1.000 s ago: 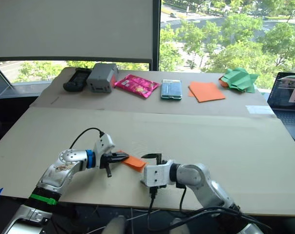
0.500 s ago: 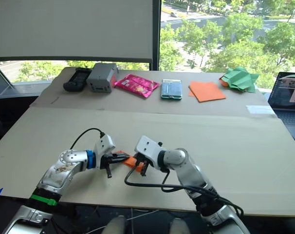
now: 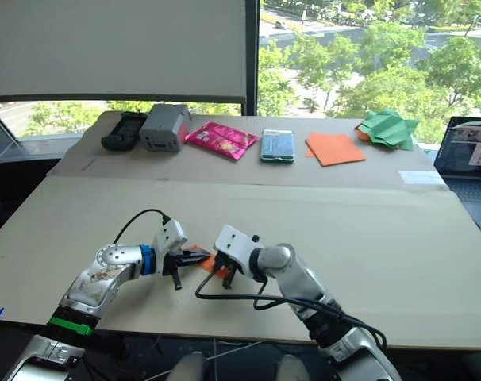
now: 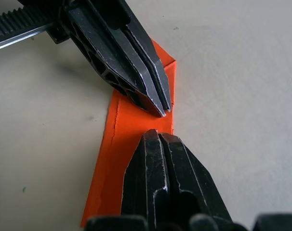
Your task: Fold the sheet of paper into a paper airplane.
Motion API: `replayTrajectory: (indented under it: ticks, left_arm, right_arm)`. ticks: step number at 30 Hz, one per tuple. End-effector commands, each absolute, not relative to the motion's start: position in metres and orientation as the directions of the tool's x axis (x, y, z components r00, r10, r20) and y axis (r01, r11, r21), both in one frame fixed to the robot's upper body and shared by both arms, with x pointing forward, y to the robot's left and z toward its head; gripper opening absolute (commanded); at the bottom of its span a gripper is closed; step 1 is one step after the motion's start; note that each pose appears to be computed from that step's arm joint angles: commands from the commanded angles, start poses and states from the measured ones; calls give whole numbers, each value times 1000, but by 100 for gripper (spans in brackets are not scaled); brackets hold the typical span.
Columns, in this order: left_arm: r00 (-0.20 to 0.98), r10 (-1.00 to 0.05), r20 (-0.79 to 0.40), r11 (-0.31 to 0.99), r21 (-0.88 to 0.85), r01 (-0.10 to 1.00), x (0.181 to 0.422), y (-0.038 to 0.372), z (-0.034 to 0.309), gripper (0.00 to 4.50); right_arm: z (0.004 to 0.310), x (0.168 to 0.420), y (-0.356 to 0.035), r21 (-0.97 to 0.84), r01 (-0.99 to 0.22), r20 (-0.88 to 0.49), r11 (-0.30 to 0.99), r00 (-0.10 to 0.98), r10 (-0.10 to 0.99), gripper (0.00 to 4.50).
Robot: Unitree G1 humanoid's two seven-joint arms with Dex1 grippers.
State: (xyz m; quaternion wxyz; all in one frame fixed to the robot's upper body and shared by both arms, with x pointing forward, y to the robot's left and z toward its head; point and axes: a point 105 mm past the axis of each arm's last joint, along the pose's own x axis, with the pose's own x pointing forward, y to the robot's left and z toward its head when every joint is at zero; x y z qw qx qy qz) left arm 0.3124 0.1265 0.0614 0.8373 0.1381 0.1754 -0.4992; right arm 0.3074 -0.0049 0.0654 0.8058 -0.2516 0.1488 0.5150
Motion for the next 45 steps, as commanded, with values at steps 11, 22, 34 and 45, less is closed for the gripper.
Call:
replayTrajectory:
  ticks: [11,22,34,45]
  left_arm:
    - [428,-756,-495,451,78,889,307,132,50,14]
    - [416,-756,-506,442,73,894,304,131,45,14]
    - [407,-760,-508,434,70,898,303,130,44,14]
    - [404,-761,-508,430,72,900,304,129,44,14]
  right_arm:
    - [7,285,-46,-96,-907,-709,410,351,612,2]
    - [-4,266,-65,-60,-891,-742,450,341,577,2]
    - [5,256,-85,-91,-868,-734,488,390,556,2]
    - [101,285,-61,-251,-820,-417,514,571,707,2]
